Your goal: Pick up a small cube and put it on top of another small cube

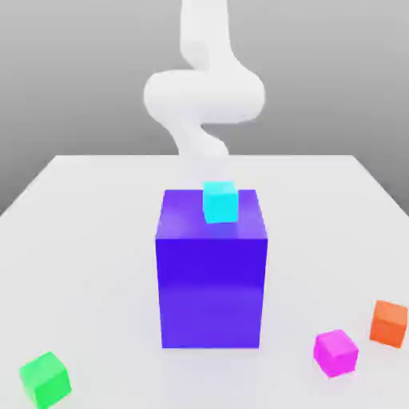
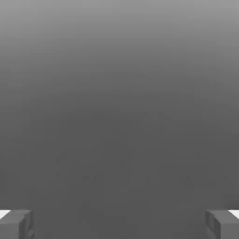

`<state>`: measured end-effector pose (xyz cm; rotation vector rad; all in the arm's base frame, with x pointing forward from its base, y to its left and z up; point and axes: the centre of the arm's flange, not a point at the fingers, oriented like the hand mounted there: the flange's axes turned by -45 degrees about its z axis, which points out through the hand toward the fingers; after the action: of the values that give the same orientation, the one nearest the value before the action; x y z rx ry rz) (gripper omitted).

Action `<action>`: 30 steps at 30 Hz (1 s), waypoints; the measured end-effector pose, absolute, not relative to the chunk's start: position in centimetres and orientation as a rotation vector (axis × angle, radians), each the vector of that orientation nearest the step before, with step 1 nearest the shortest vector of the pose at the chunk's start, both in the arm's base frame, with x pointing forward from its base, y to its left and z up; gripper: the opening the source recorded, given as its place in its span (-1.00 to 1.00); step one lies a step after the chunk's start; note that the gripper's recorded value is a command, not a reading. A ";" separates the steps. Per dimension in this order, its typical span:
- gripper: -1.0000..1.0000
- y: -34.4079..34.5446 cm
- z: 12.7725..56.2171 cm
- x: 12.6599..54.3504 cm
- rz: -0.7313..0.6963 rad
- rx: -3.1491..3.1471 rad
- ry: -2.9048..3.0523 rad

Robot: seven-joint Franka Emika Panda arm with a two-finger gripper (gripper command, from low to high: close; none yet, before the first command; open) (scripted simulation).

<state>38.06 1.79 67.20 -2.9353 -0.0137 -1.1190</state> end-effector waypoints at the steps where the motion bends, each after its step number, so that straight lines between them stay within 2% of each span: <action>1: 0.00 2.6 65.4 39.4 -1.074 -2.954 -0.030; 7: 0.00 7.4 54.7 45.0 -0.821 -3.042 -0.132; 13: 0.00 12.2 43.1 47.2 -0.564 -3.097 -0.246; 18: 0.00 16.4 33.3 46.3 -0.345 -3.115 -0.359; 25: 0.00 20.5 20.5 41.8 -0.039 -3.106 -0.481; 30: 0.00 21.0 14.0 41.1 -0.001 -3.101 -0.493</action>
<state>41.13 21.00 14.04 -3.1008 -0.4932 -0.0013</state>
